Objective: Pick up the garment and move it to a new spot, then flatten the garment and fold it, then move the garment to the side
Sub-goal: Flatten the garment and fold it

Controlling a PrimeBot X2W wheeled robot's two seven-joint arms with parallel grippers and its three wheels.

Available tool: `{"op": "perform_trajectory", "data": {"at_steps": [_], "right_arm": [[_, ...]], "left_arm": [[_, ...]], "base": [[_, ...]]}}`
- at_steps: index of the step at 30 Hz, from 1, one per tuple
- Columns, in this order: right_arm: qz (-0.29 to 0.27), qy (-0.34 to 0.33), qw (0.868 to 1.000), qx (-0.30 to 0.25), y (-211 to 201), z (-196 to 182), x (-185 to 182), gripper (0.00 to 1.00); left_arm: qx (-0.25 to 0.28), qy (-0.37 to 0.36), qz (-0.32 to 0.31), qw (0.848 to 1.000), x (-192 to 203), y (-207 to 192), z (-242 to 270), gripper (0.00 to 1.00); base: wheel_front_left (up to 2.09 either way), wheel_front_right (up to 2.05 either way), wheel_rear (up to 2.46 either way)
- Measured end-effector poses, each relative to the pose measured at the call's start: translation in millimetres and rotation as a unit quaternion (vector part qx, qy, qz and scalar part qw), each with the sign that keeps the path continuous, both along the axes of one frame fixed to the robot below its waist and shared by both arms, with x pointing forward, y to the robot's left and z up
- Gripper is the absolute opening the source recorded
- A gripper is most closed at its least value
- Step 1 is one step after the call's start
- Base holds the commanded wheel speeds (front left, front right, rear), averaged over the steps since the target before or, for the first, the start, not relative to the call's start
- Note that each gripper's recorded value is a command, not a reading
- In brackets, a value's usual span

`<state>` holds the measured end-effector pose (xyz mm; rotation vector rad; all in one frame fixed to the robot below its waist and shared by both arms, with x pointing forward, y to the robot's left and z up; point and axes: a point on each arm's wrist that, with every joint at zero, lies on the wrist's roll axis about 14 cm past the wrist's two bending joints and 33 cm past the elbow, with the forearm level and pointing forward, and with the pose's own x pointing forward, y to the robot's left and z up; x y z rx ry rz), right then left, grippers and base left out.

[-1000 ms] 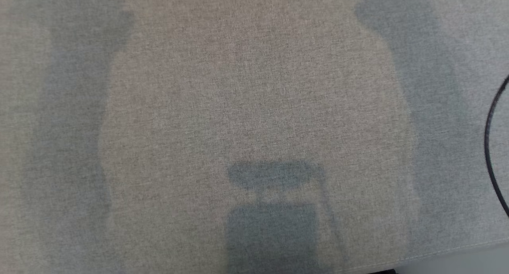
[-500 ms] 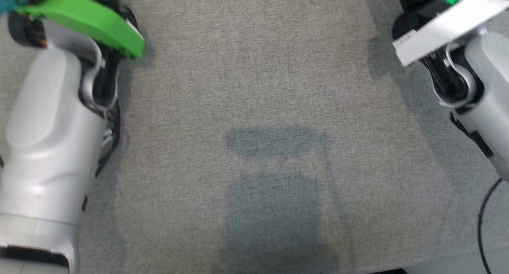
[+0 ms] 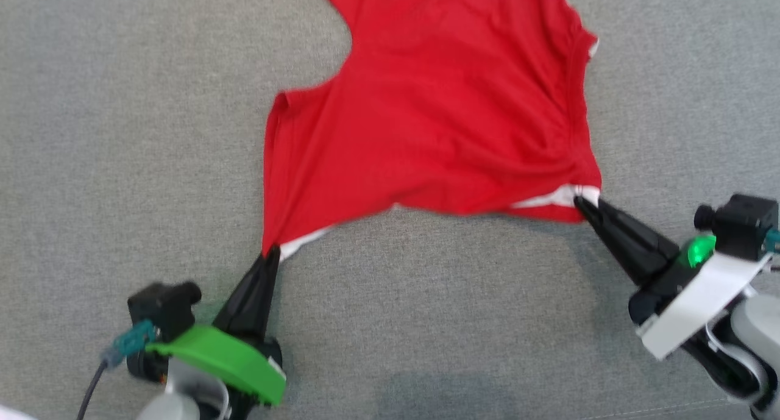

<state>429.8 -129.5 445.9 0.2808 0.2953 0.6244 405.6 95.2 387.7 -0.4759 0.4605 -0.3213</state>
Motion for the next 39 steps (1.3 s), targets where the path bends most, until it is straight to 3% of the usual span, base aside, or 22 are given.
{"op": "perform_trajectory", "data": {"at_steps": [5, 9, 17, 24, 31, 39], "right_arm": [[0.019, 0.025, 0.999, -0.017, -10, 7, -61, 0.00], [0.002, 0.038, 0.999, -0.024, -26, 10, -90, 0.00], [-0.018, 0.065, 0.998, -0.009, -19, -4, -121, 0.00], [-0.072, 0.042, 0.995, 0.058, -12, 9, -80, 0.00], [-0.135, 0.052, 0.981, 0.131, -16, 11, -48, 0.00], [-0.193, 0.039, 0.962, 0.191, -24, 23, -21, 0.00]], "left_arm": [[-0.031, 0.012, 0.036, 0.999, -55, 1, 37, 0.00], [-0.058, 0.023, 0.044, 0.997, -84, -1, 60, 0.00], [-0.049, 0.024, 0.003, 0.998, -82, -2, 77, 0.00], [-0.006, -0.011, -0.061, 0.998, -37, -4, 95, 0.00], [0.049, -0.055, -0.157, 0.985, 31, -24, 119, 0.00], [0.081, -0.050, -0.231, 0.968, 105, -70, 129, 0.00]], "base": [[0.00, 0.00, 0.00], [0.00, 0.00, 0.00], [0.00, 0.00, 0.00], [0.00, 0.00, 0.00], [0.00, 0.00, 0.00], [0.00, 0.00, 0.00]]}}
